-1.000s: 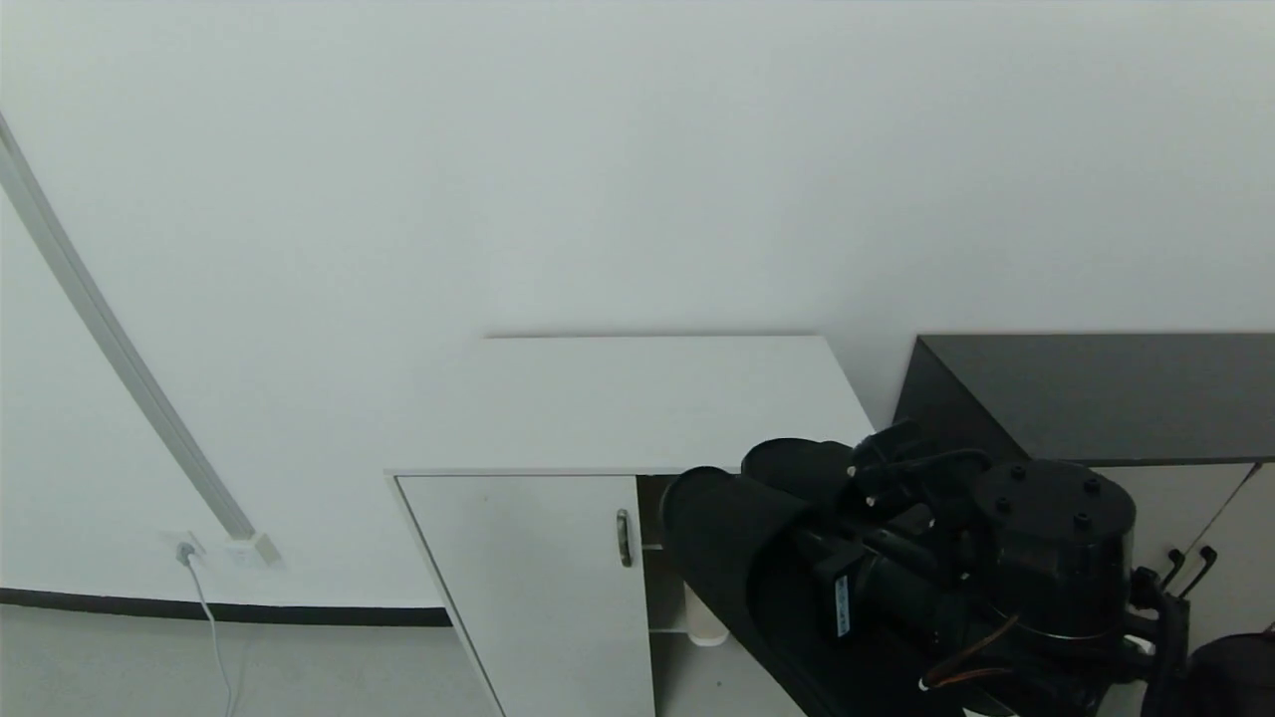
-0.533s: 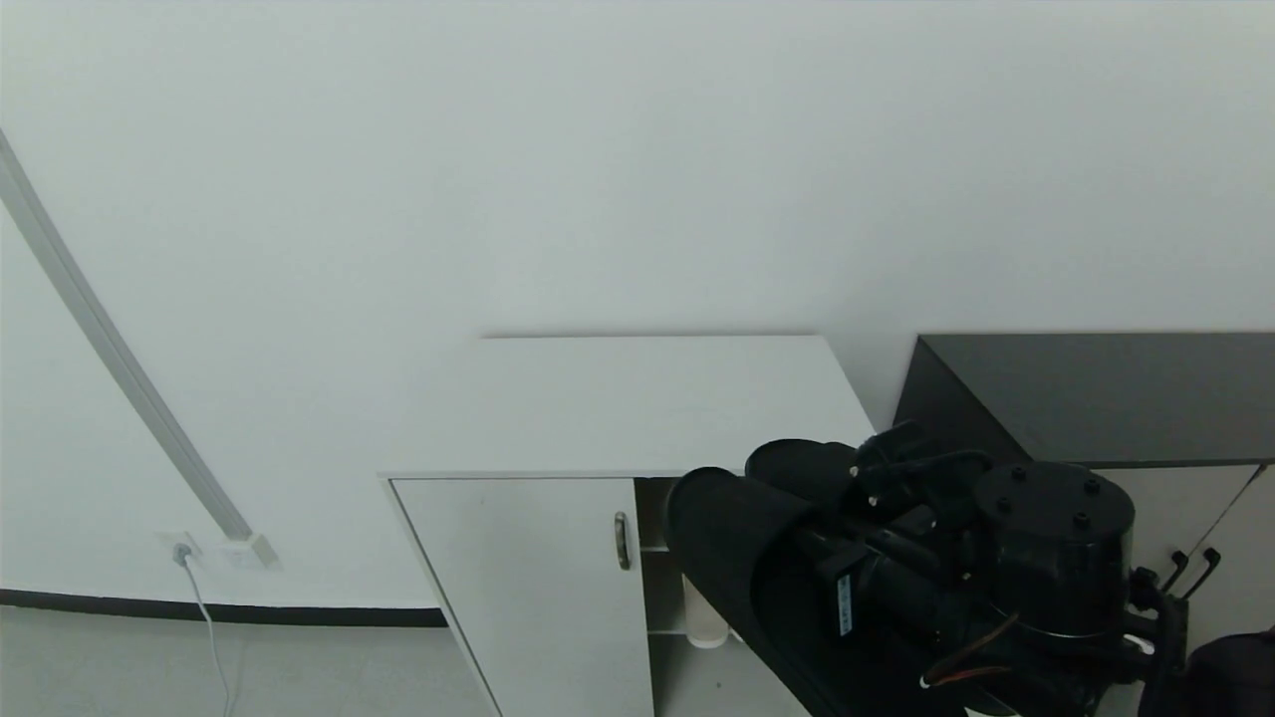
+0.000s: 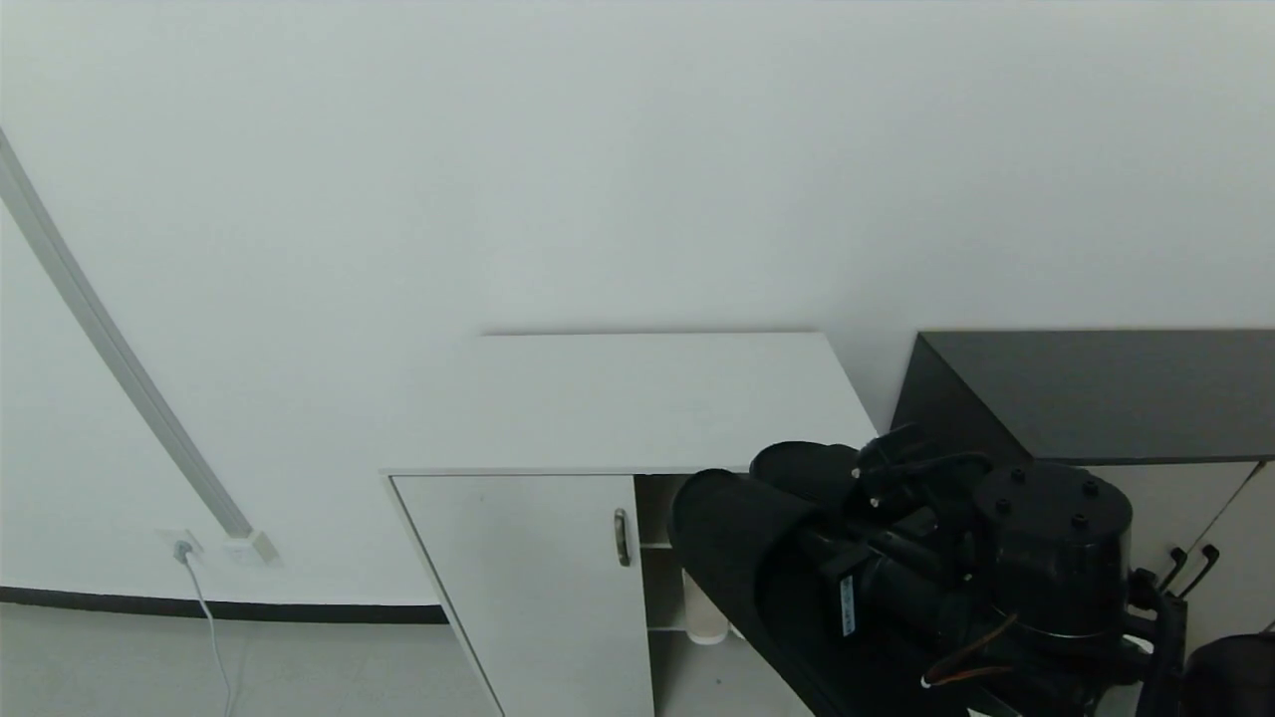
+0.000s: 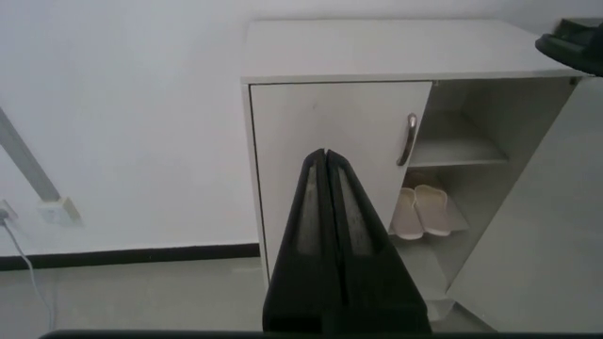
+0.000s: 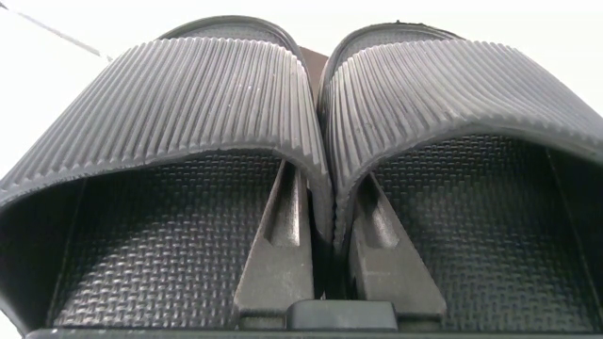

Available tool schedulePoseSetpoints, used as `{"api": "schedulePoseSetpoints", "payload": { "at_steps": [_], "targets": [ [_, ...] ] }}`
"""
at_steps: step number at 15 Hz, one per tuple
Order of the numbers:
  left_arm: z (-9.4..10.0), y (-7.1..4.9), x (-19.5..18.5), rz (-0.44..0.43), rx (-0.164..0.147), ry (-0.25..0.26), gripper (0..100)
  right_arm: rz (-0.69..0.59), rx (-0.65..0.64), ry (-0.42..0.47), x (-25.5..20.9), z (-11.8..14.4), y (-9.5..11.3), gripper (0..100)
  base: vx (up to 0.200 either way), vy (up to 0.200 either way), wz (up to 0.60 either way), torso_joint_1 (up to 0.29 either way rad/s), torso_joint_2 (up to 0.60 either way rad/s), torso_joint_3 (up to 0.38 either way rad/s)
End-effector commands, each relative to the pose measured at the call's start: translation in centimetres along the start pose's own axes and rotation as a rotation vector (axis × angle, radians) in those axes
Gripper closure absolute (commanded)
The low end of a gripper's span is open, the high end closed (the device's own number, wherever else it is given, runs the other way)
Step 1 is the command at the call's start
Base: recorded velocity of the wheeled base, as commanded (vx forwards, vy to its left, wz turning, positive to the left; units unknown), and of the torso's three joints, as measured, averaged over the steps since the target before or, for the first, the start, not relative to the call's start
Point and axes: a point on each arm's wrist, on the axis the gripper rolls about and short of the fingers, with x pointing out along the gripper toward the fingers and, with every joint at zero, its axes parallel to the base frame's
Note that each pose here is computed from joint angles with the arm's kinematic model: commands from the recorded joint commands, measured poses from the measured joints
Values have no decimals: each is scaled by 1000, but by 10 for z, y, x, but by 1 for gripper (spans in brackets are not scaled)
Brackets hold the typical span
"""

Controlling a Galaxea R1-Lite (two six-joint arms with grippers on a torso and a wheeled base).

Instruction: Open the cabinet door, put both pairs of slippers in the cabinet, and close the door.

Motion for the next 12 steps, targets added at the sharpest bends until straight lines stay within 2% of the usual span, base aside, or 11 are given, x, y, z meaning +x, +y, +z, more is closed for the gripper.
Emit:
{"api": "schedulePoseSetpoints", "payload": {
  "at_steps": [1,3,12],
  "targets": [
    [0,0,0,1,-1,0,100,1,-2,3,0,-1,0,100,-200,0,0,17,7,-12],
    [0,0,0,-1,-1,0,100,1,-4,5,0,-1,0,100,-200,0,0,-12,2,2],
    [0,0,0,-1,-1,2,100,3,-3,-4,-1,-2,0,100,0,0,0,0,0,0]
  ]
}}
